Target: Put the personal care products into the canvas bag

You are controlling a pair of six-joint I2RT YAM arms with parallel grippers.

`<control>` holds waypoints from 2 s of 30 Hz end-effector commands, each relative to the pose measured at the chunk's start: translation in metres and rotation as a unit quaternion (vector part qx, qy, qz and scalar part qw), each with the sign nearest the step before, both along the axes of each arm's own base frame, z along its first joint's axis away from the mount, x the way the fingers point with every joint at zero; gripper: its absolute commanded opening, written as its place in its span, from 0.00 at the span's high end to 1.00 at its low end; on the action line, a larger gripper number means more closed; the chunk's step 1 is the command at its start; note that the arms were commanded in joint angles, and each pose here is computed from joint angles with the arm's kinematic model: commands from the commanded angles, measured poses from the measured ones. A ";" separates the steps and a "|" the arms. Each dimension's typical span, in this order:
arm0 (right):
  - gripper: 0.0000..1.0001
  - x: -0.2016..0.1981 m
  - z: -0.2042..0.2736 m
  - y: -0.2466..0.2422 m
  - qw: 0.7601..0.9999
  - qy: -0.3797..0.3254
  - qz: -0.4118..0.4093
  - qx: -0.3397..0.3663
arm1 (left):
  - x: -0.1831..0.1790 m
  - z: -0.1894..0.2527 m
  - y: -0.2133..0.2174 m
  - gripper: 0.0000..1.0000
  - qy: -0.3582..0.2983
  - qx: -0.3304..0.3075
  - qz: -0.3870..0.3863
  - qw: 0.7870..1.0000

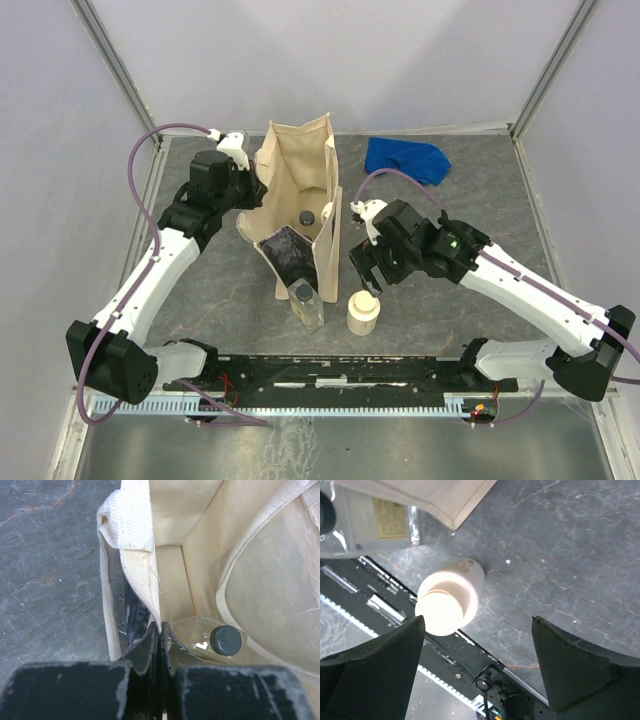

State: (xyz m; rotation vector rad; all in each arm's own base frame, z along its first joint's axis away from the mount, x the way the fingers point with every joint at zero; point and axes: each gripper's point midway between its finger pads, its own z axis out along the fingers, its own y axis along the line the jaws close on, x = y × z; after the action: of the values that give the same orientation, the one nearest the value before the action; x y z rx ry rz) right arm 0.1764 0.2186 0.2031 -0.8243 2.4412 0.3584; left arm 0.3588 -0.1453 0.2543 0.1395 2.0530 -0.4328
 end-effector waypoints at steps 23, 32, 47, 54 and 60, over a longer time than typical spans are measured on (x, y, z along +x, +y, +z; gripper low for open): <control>0.34 -0.041 -0.054 0.030 0.991 0.077 0.085 -0.063 | -0.004 0.000 0.000 0.97 0.004 0.012 -0.007 1.000; 0.47 -0.043 -0.068 0.035 0.990 0.086 0.088 -0.071 | -0.006 -0.004 0.001 0.97 0.007 0.011 -0.006 1.000; 0.41 -0.043 -0.084 0.041 0.989 0.094 0.089 -0.078 | -0.009 -0.001 0.002 0.97 0.004 0.009 -0.005 1.000; 0.39 -0.046 -0.088 0.041 0.987 0.098 0.091 -0.084 | -0.010 -0.002 0.002 0.97 0.004 0.009 -0.005 1.000; 0.43 -0.047 -0.090 0.039 0.987 0.099 0.091 -0.090 | -0.011 -0.003 0.002 0.97 0.005 0.009 -0.007 1.000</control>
State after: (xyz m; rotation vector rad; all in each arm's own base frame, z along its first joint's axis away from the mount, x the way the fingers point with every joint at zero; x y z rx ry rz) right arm 0.1372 0.2505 0.1346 -1.1139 2.5771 0.2843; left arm 0.3554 -0.1441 0.2527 0.1391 2.0591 -0.4309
